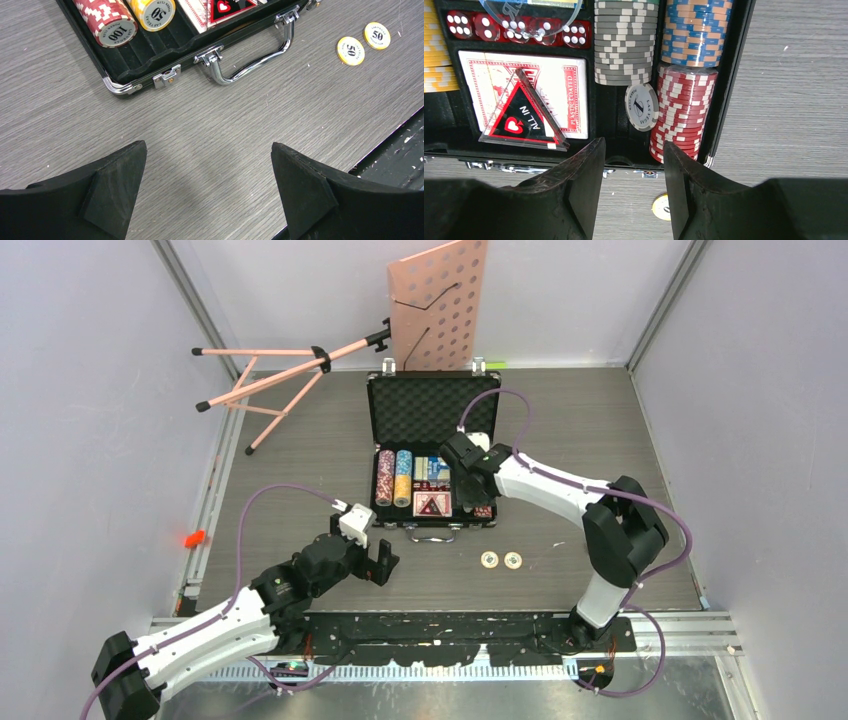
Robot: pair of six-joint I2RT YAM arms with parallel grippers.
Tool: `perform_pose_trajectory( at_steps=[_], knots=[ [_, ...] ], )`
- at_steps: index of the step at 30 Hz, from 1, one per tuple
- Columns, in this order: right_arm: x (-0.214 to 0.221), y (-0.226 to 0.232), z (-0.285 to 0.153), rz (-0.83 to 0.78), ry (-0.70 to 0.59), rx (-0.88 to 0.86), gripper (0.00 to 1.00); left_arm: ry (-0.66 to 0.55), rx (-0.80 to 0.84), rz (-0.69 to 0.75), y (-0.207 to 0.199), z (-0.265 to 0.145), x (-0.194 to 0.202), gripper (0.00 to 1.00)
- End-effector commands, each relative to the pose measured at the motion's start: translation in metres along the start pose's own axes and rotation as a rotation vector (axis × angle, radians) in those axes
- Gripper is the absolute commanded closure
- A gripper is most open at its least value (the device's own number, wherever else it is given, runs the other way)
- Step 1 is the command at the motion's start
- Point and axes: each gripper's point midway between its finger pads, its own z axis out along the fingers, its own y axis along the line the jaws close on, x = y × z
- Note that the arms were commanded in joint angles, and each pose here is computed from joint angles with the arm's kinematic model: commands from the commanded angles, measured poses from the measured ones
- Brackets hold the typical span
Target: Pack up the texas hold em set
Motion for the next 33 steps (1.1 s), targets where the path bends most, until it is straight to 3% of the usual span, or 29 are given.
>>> perform_pose_trajectory(
  at_steps=[1, 18, 33],
  knots=[
    [-0.013, 0.01, -0.004, 0.06, -0.032, -0.054, 0.48, -0.062, 0.022, 0.002, -0.006, 0.0, -0.018, 0.01],
    [-0.011, 0.006, 0.021, 0.072, -0.006, -0.016, 0.49, -0.064, 0.02, 0.002, -0.006, 0.0, -0.019, 0.01],
    [-0.017, 0.031, 0.02, 0.104, -0.005, -0.146, 0.51, -0.063, 0.022, 0.004, -0.006, 0.0, -0.019, 0.01]
  ],
)
